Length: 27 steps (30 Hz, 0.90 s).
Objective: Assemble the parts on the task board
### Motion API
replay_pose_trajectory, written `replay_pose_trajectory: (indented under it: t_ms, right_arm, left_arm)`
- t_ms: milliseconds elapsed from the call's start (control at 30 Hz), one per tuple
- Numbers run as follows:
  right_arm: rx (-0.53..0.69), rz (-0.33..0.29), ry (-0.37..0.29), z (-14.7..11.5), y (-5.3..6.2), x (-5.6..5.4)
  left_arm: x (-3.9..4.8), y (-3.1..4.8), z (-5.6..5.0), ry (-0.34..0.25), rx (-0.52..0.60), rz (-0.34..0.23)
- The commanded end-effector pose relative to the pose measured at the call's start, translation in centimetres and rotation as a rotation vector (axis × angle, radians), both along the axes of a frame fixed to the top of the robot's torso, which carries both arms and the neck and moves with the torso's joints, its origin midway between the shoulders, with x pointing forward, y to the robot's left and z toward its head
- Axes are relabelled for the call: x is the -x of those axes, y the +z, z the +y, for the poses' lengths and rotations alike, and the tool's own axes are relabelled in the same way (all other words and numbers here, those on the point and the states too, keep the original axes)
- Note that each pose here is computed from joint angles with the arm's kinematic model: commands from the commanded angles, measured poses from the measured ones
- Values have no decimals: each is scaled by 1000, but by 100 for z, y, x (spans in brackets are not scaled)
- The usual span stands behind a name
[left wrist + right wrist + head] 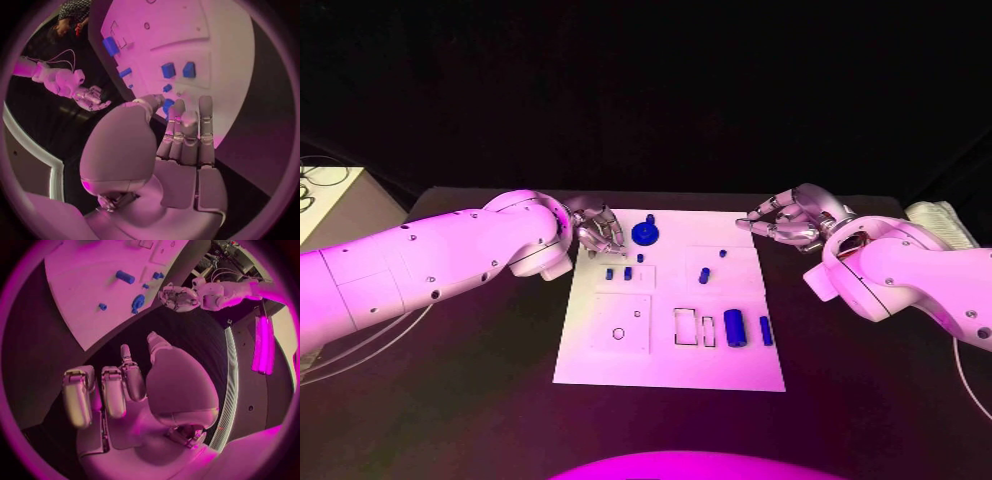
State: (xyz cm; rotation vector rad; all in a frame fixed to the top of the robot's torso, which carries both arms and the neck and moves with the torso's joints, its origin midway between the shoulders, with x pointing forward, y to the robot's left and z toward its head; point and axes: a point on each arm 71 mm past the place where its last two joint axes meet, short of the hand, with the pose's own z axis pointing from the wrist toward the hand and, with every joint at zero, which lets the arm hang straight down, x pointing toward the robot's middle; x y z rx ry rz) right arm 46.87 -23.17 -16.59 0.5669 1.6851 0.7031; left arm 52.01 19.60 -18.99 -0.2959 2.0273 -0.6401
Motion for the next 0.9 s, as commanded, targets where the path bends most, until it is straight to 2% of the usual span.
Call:
replay_pose_trajectory:
  t_ms: [33,133,300,500,900]
  right_arm:
    - [-16,-22,15,4,14,-2]
    - [-19,-26,19,4,16,-4]
    - [-21,-28,24,9,17,-5]
    - [-22,-27,28,18,17,-4]
    - [-20,-26,30,26,16,-3]
  left_arm:
    - [5,158,-172,-123,130,-264]
    - [35,141,-255,-191,110,-337]
    - [51,51,-371,-277,22,-374]
    - [22,-38,-452,-319,-78,-360]
    - [-40,-164,-513,-339,-220,-304]
